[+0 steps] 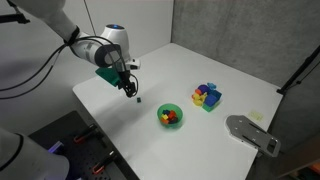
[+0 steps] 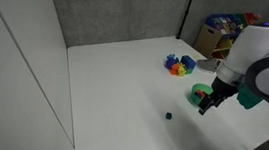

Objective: Put the green block into the bowl

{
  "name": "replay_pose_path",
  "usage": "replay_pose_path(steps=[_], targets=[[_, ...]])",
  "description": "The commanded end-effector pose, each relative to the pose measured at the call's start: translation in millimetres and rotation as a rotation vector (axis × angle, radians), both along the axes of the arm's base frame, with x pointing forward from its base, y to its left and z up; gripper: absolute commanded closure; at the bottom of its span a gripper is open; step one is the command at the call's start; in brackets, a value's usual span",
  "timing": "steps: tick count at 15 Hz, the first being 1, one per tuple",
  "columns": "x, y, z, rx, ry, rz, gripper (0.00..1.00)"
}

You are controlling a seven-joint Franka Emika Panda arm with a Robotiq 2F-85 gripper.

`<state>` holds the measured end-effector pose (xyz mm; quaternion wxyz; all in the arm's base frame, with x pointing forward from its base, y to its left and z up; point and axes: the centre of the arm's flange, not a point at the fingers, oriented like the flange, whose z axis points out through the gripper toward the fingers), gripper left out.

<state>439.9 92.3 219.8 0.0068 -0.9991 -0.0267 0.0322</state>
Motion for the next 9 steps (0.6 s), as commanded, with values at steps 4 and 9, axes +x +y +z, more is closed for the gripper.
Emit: replay_pose_path(steps=[4,9], targets=[[59,27,-55,-0.02,-0.007,0.158,0.0],[87,45,-101,-0.052,-0.029,0.229,0.0]])
